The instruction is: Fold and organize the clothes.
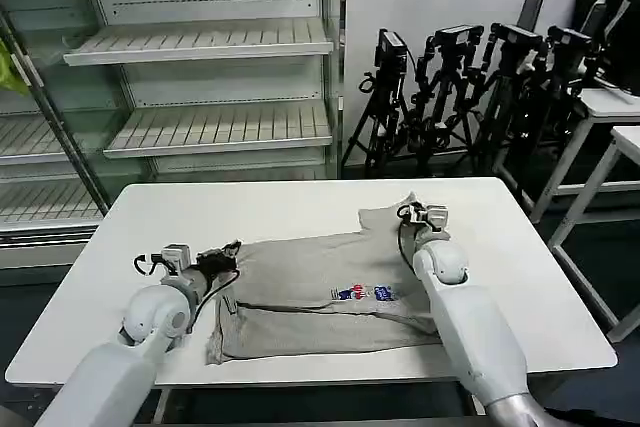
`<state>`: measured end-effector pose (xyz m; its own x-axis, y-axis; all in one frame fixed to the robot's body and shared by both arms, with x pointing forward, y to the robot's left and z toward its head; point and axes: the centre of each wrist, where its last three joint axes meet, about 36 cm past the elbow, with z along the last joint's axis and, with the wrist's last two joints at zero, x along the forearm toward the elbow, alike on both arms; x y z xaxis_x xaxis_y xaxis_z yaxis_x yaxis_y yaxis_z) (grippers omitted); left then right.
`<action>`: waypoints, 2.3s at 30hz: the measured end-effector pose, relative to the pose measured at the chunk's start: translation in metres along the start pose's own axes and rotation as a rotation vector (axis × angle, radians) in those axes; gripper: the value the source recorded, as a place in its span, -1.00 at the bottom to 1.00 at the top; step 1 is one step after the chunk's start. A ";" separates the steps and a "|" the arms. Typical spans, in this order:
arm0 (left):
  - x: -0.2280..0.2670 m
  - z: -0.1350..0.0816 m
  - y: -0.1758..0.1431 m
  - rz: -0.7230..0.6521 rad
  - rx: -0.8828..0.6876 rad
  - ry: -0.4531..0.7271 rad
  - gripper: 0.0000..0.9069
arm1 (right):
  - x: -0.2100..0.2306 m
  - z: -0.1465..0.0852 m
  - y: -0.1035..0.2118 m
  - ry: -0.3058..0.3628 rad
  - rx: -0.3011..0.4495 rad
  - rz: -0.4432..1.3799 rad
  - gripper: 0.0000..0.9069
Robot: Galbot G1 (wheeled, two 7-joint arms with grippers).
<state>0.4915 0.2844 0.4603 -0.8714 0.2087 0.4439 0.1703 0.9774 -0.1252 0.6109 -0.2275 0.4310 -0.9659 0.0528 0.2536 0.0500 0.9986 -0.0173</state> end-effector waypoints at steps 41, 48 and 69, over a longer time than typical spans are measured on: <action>0.105 0.055 -0.032 0.034 -0.133 -0.006 1.00 | 0.233 0.066 -0.056 -0.064 0.120 -0.001 1.00; 0.109 0.064 -0.035 0.009 -0.129 -0.012 1.00 | 0.253 0.074 -0.051 -0.038 0.113 0.023 1.00; 0.141 0.096 -0.075 -0.096 0.187 -0.028 1.00 | 0.318 0.071 -0.045 -0.032 0.072 0.072 1.00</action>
<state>0.3116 0.2374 0.4472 -0.8924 0.1115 0.4372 0.0001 0.9690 -0.2470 0.2832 -0.2564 0.4442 -0.9681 0.1228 0.2185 0.1019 0.9893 -0.1044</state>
